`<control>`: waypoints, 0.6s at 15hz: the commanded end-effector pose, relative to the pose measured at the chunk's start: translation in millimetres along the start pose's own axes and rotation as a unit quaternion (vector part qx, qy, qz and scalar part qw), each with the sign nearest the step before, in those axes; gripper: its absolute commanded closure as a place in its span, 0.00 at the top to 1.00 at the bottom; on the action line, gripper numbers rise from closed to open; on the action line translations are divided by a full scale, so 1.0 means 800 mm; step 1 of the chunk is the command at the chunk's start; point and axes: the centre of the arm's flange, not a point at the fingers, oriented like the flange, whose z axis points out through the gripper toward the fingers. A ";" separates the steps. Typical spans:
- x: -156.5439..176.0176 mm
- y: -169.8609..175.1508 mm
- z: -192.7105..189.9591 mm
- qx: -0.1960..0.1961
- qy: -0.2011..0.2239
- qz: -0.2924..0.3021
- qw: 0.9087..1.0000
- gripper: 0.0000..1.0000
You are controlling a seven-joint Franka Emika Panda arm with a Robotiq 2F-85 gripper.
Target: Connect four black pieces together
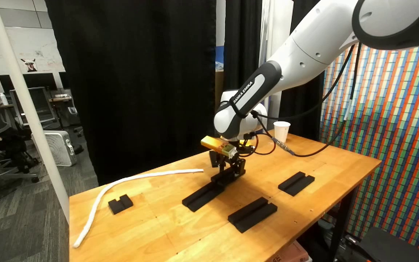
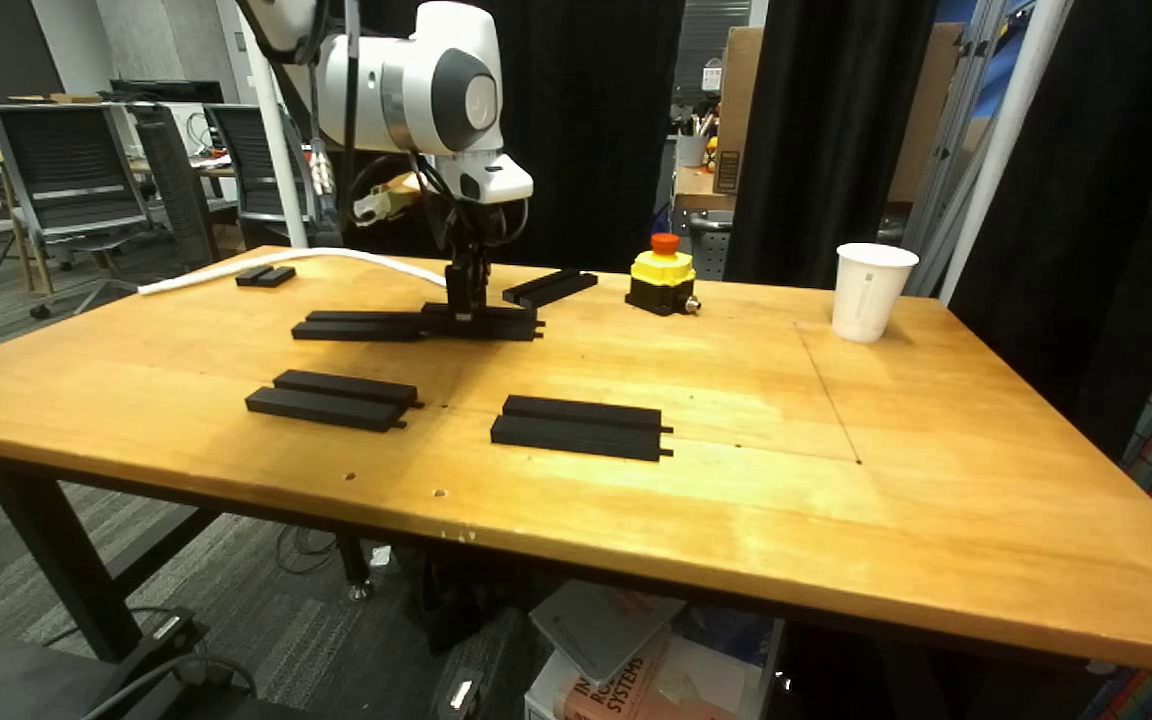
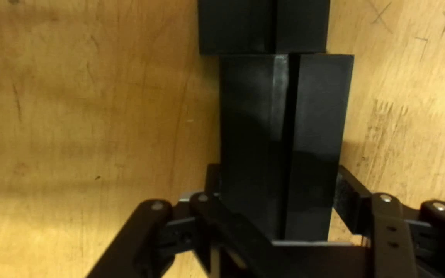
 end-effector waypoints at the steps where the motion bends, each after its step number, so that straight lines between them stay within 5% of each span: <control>1: -0.008 -0.014 -0.001 0.005 -0.005 0.005 1.000 0.45; 9: -0.005 -0.004 0.002 0.001 -0.001 0.005 1.000 0.45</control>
